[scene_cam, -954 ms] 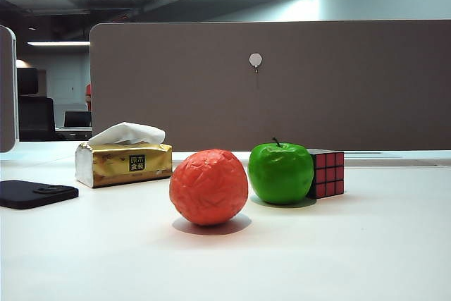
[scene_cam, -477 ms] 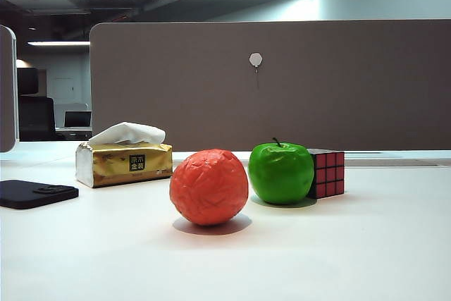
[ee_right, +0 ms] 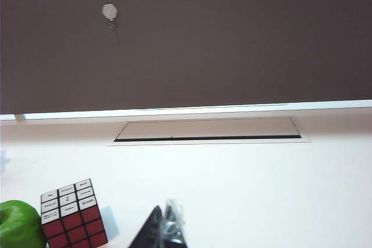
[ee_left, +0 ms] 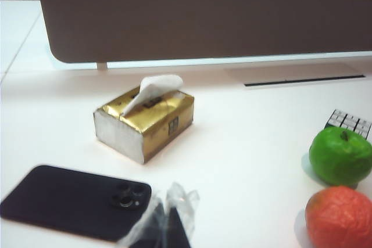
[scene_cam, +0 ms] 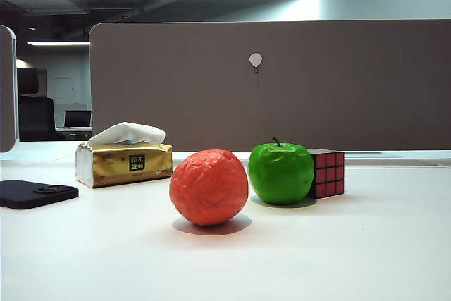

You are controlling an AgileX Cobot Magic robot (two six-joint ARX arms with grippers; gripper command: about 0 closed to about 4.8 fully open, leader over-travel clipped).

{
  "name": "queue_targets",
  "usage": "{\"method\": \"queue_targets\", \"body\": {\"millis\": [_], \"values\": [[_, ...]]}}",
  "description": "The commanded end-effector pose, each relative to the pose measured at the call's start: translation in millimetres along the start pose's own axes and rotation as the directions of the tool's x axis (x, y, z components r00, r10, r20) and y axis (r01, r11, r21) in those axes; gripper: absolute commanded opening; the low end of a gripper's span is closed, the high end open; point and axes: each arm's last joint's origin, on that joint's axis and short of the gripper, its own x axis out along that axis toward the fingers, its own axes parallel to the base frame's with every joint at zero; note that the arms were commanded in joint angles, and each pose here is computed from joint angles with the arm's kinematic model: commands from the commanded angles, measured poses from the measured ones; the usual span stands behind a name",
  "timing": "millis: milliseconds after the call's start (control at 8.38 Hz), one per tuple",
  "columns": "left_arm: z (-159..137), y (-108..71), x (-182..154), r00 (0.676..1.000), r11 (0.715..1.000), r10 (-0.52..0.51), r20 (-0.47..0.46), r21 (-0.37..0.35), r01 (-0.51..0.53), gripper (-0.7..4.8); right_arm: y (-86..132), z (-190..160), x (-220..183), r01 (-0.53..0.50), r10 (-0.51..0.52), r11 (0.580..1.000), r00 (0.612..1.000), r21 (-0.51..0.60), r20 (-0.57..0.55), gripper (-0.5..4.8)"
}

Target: Move all the fruits on the tabletop near the face of the Rubik's cube that has the color most similar to each fruit.

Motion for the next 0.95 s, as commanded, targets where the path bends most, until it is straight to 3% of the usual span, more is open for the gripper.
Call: {"method": "queue_targets", "body": {"millis": [119,477,596,954], "values": [[-15.6,-0.1,6.6,0.999,0.998,0.000,-0.050,-0.064,-0.004,-0.05,0.2,0.0,0.0,-0.007,0.007,1.000,1.000,-0.001,0.010,-0.01],[-30.7,-0.4,14.2,0.998,0.998,-0.002,-0.059,-0.064,-0.002,-0.05,0.3,0.1,0.0,-0.009,0.009,1.000,1.000,-0.001,0.012,-0.01],[-46.3,-0.8,23.4,1.000,0.998,-0.003,-0.010,-0.062,0.002,-0.05,0.3,0.2,0.0,-0.009,0.009,1.000,1.000,-0.001,0.013,-0.01],[-62.2,4.8,28.4,0.998,0.998,0.056,-0.041,-0.035,-0.057,-0.06,0.2,0.3,0.0,-0.009,0.009,1.000,1.000,-0.002,0.013,-0.01]]}}
